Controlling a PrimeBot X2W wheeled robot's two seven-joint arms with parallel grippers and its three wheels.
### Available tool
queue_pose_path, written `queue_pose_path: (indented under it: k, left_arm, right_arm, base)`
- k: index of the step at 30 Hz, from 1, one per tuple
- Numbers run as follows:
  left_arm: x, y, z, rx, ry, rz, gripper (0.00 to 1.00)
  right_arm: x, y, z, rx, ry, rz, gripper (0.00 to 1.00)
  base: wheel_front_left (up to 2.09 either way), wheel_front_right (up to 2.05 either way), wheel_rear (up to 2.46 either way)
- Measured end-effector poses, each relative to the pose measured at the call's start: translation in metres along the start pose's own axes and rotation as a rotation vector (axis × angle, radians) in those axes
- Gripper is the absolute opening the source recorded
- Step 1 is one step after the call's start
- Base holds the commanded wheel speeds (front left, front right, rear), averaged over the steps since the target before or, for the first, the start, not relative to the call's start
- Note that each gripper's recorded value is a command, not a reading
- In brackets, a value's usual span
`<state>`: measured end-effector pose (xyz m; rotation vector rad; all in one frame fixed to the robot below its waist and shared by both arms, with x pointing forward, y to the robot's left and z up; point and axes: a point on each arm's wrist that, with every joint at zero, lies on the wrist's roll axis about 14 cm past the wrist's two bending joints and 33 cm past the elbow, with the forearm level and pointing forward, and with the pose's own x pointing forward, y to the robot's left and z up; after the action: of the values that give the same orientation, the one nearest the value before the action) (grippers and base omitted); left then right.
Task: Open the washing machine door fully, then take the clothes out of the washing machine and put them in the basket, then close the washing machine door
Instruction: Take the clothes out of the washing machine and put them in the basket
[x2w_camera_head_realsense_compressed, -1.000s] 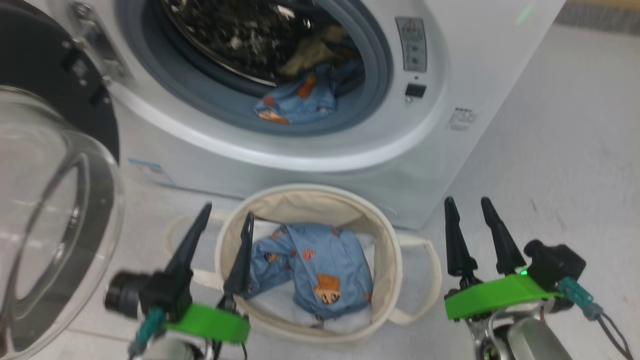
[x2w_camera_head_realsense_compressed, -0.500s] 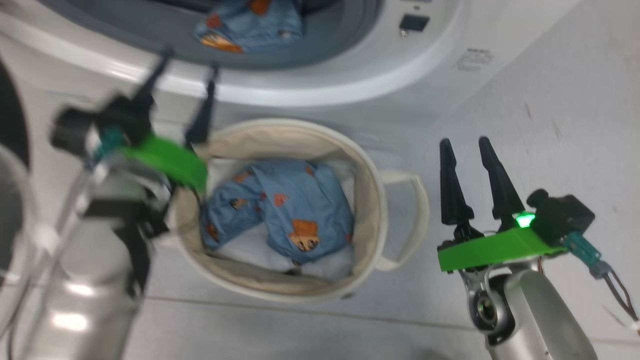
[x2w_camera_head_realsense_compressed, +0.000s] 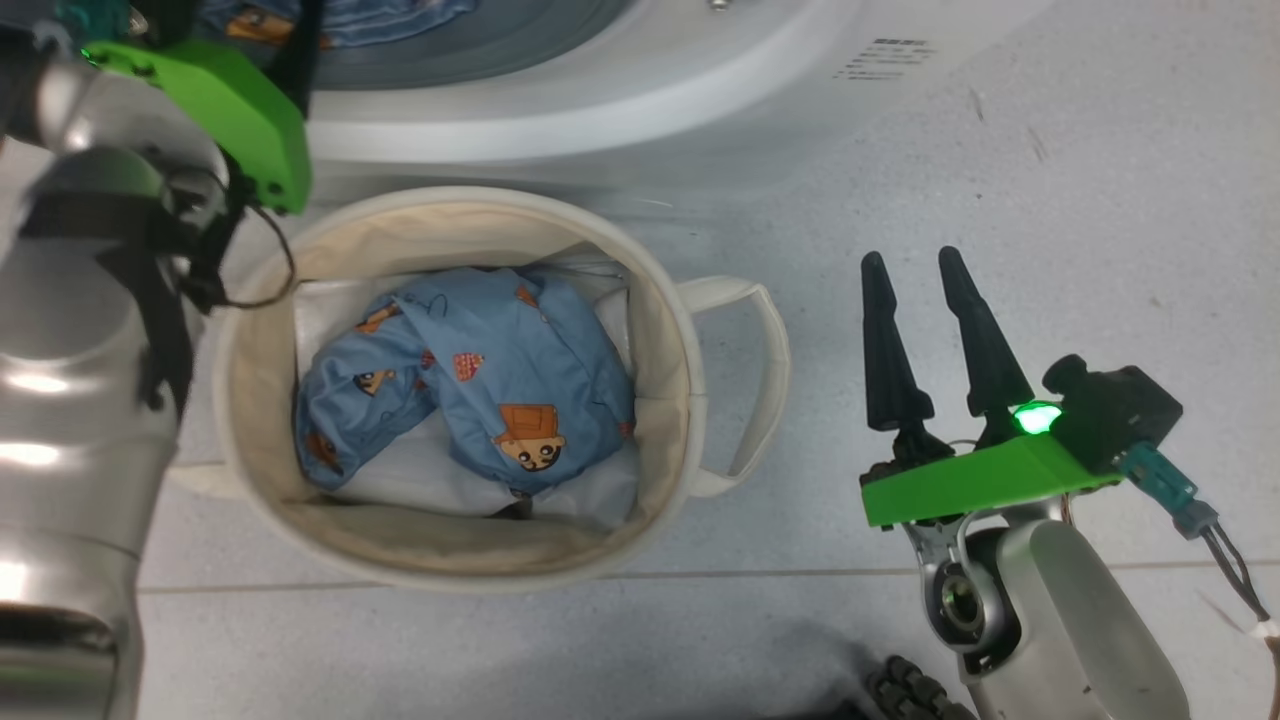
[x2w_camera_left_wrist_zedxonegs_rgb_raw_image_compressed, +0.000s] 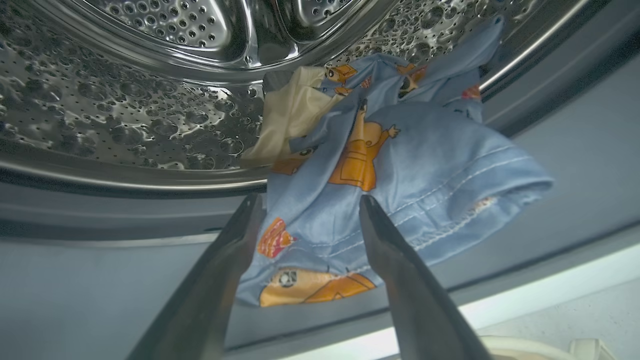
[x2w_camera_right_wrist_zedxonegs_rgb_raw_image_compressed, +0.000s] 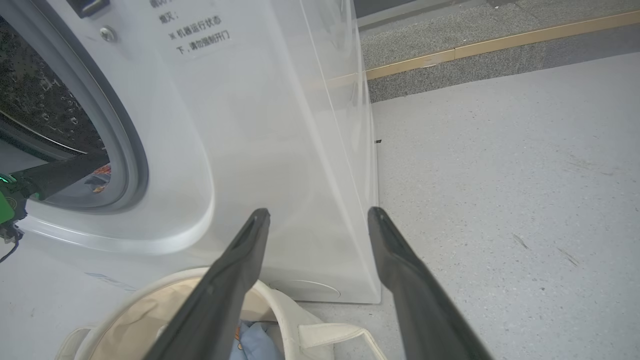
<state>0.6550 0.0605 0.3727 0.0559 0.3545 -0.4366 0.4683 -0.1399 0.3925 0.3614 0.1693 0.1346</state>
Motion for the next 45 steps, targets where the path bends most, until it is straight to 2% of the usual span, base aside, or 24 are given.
queue_pose_path:
  k: [8, 21, 22, 23, 33, 39, 45]
  left_arm:
    - [0.016, -0.002, -0.01, 0.103, 0.071, -0.021, 1.0]
    - [0.038, -0.015, -0.012, 0.219, 0.047, -0.074, 1.0]
    - [0.039, -0.016, -0.012, 0.226, 0.045, -0.077, 0.96]
    - [0.041, -0.016, -0.012, 0.229, 0.04, -0.079, 0.0]
    - [0.034, -0.036, 0.001, 0.244, -0.056, -0.127, 0.0]
    - [0.015, -0.036, 0.044, 0.234, -0.167, -0.101, 0.0]
    - [-0.024, -0.042, 0.106, 0.2, -0.387, -0.068, 0.0]
  right_arm:
    - [0.001, -0.002, -0.001, 0.0, 0.002, -0.002, 1.0]
    - [0.005, -0.004, -0.009, 0.005, 0.018, 0.0, 1.0]
    - [0.007, -0.004, -0.009, 0.004, 0.017, 0.003, 1.0]
    - [0.009, -0.003, -0.008, 0.003, 0.014, 0.007, 1.0]
    - [0.015, 0.007, -0.001, 0.005, -0.008, 0.038, 1.0]
    - [0.016, 0.023, 0.012, -0.004, -0.037, 0.08, 1.0]
    - [0.013, 0.039, 0.025, -0.012, -0.064, 0.119, 1.0]
  base:
    - [0.0, 0.0, 0.0]
    - [0.0, 0.0, 0.0]
    - [0.0, 0.0, 0.0]
    - [0.0, 0.0, 0.0]
    - [0.0, 0.0, 0.0]
    - [0.0, 0.0, 0.0]
    - [0.0, 0.0, 0.0]
